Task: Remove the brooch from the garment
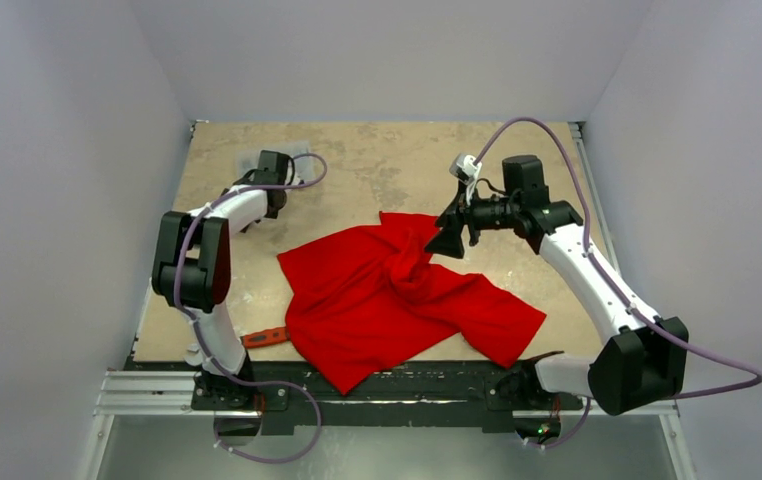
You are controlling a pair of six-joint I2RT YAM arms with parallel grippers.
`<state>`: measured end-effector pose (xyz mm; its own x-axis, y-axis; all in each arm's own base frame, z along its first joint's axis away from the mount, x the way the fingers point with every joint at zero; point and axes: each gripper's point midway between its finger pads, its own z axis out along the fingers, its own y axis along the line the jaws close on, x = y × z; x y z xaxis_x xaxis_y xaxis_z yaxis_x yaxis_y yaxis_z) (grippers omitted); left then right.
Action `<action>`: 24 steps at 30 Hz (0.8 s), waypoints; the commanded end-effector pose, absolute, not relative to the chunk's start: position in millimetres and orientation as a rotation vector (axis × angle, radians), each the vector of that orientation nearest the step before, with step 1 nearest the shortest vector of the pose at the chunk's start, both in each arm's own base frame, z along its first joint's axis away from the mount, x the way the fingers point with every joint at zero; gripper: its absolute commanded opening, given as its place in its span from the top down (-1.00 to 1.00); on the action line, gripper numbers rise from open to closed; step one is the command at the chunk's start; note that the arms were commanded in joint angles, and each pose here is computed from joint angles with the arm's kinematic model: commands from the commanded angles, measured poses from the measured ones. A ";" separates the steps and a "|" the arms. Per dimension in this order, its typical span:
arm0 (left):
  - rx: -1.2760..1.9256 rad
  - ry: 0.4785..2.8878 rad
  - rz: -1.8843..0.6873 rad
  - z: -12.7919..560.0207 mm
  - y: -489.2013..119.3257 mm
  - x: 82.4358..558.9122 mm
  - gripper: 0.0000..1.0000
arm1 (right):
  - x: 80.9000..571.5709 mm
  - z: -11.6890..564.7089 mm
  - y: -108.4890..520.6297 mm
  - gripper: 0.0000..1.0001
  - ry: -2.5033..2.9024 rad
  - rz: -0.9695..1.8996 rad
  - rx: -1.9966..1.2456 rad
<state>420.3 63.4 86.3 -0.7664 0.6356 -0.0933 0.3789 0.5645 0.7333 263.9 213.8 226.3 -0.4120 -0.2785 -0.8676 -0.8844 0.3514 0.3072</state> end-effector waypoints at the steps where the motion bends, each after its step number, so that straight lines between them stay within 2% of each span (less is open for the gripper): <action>1: 0.767 2.405 1.110 90.9 71.5 431.8 1.00 | 261.4 233.3 212.6 -0.63 1.845 1.018 -1.030; 18: 0.765 2.399 1.174 71.8 75.4 443.1 1.00 | 261.1 231.3 211.7 -0.62 1.859 1.019 -1.029; 21: 0.779 2.418 1.164 66.0 74.9 440.4 0.80 | 262.2 231.4 212.0 -0.62 1.859 1.019 -1.030; 23: 0.777 2.434 1.136 64.2 72.8 437.7 0.47 | 262.1 231.2 212.1 -0.62 1.859 1.019 -1.031; 24: 0.778 2.443 1.121 63.6 71.7 436.2 0.39 | 262.2 230.7 211.7 -0.62 1.861 1.018 -1.031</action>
<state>434.4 70.7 59.4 -0.7818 0.6214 -0.0520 0.3610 0.5191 0.7747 261.6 212.5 227.0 -0.4107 -0.2793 -0.8679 -0.8840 0.3550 0.3041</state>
